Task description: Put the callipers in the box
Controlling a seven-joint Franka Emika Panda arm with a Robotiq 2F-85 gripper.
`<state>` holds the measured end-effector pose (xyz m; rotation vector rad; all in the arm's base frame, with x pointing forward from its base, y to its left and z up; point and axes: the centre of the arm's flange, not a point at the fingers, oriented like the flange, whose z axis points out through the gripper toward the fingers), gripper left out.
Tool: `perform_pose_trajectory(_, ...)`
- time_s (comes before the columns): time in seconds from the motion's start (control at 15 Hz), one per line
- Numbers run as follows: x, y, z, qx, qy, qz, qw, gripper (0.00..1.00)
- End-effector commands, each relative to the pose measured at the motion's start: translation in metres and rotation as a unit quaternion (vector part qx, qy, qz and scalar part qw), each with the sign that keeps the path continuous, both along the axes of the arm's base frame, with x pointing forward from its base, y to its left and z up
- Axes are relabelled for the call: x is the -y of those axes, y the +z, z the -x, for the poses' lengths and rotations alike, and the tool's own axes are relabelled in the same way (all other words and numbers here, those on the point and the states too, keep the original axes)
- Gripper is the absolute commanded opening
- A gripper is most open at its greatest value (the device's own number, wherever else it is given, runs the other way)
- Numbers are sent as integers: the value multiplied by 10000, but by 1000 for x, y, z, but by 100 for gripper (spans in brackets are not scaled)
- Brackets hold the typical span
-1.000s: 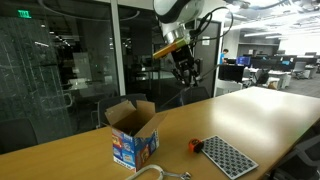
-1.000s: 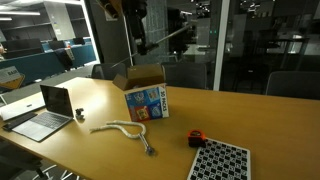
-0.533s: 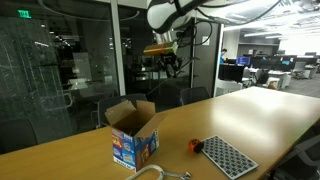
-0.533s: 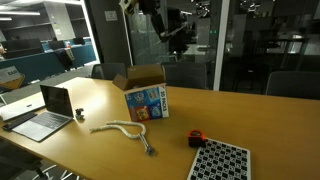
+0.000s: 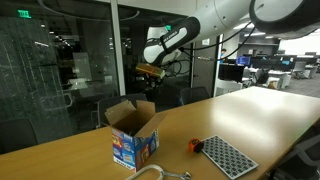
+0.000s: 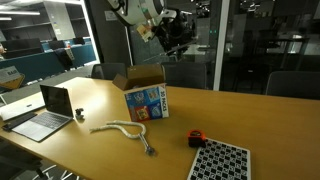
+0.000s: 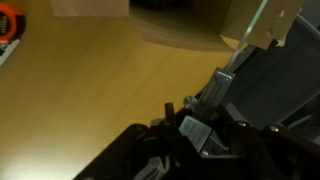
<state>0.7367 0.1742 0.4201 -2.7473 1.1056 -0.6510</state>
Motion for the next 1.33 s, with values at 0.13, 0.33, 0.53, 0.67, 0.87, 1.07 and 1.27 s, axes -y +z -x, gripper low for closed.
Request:
perform_pose_trajectory(0.13, -33, 22, -43, 92, 436, -838, 9955, 17)
perform_pose_trajectory(0.33, -52, 33, -46, -45, 542, -1055, 9929, 17)
perform_pose_trajectory(0.53, -64, 27, -44, -215, 565, -1267, 9901, 17)
perform_pose_trajectory(0.67, -73, 14, -40, -339, 555, -1430, 9876, 17)
perform_pose_trajectory(0.87, -83, -11, -37, -586, 494, -1574, 9846, 17)
perform_pose_trajectory(1.07, -83, -41, -30, -897, 380, -1644, 9816, 17)
perform_pose_trajectory(1.27, -81, -65, -26, -1083, 303, -1739, 9783, 17)
